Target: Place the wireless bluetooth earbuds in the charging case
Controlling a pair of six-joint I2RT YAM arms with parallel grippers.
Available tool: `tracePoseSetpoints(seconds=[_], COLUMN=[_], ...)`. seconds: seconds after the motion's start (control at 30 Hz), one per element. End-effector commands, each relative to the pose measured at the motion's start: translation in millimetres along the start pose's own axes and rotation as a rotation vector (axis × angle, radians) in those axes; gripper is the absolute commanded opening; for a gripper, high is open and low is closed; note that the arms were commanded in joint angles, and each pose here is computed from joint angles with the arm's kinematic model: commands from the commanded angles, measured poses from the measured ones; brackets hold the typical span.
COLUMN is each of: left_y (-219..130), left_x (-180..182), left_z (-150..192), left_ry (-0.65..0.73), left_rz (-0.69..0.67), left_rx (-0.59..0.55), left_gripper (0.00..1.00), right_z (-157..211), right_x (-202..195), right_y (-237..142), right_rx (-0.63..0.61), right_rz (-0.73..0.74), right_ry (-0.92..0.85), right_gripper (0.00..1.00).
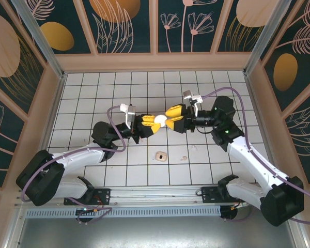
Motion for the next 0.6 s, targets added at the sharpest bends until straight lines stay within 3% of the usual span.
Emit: tracePoseSetpoints(seconds=[0.0, 0.43, 0.57], left_y=[5, 9, 10], left_x=[-7, -5, 1], left_z=[-21, -24, -17], left_ry=[0.044, 0.04, 0.041], left_rz=[0.052, 0.063, 0.027], left_rx=[-0.053, -0.057, -0.022], left_gripper=[0.11, 0.12, 0.26], right_z=[-13, -14, -12], right_x=[21, 33, 31], right_y=[5, 9, 8], right_rx=[0.009, 0.032, 0.043], right_rz=[-0.081, -0.125, -0.099], right_ry=[-0.112, -0.161, -0.168], right_gripper=[0.5, 0.19, 0.17])
Point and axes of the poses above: each hand's point on the last joint's axis, 136 mm out from that joint toward the fingers, its own y axis out along the fingers, its own x axis along the line the jaws close on, z = x × y, the point moved 3 cm from there along -y, back along the fingers, and after that the axes turned 11 degrees about y, right-handed, at the moved point
